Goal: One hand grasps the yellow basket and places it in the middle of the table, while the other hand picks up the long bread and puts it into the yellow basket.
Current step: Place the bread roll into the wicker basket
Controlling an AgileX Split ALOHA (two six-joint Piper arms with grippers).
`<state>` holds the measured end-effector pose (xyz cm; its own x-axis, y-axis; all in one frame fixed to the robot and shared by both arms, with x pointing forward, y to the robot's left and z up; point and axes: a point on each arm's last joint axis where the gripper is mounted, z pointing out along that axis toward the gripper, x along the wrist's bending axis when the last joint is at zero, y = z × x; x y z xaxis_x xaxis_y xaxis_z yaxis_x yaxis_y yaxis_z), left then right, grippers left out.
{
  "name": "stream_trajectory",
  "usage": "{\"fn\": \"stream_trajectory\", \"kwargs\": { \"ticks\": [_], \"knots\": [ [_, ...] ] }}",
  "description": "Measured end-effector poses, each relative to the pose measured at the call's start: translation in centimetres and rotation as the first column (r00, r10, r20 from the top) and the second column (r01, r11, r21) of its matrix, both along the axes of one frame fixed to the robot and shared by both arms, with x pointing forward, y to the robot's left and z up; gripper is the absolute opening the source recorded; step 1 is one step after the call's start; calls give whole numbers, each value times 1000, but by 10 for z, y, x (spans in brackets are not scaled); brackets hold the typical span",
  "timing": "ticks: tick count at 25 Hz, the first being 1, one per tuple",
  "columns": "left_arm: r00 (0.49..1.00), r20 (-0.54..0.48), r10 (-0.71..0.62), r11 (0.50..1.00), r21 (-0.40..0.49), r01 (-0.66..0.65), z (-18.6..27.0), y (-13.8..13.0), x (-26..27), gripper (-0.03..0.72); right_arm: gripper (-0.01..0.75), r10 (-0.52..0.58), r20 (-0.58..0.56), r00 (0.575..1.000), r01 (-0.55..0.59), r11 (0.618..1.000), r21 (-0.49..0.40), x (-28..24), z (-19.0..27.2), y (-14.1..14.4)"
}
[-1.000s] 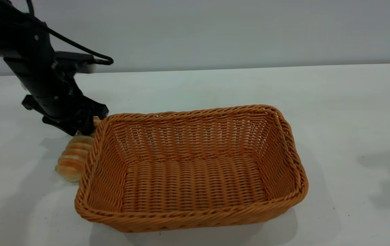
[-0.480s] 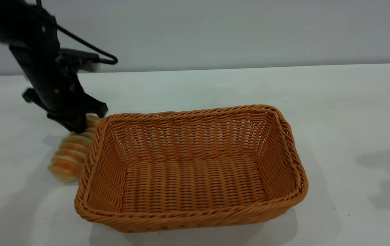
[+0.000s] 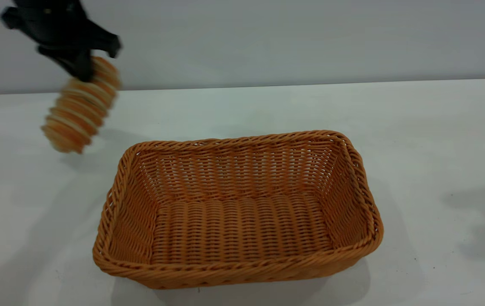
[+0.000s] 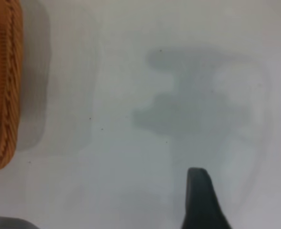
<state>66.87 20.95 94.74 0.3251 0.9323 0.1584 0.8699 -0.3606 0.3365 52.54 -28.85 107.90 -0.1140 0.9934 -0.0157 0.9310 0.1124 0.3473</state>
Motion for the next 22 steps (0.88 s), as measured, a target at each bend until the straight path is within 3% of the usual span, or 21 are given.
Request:
{"fn": "stream_trajectory", "kwargs": {
  "ticks": [4,7,10,14,22],
  "knots": [
    [959,-125,-255,959,-159,235,-3,-54,-24,26,498,0,0,1000,0,1000,0,0,0,0],
    [898,-153,-412,874,-345,343,1,-96,-46,25,498,0,0,1000,0,1000,0,0,0,0],
    [838,-136,-529,785,-454,422,5,-126,-63,24,498,1,0,1000,-1,1000,0,0,0,0],
    [807,-125,-577,750,-473,463,6,-135,-69,24,498,1,0,1000,-1,1000,0,0,0,0],
    [794,-168,-584,756,-469,457,-10,-135,-68,60,498,1,0,1000,-1,1000,0,0,0,0]
  ]
}}
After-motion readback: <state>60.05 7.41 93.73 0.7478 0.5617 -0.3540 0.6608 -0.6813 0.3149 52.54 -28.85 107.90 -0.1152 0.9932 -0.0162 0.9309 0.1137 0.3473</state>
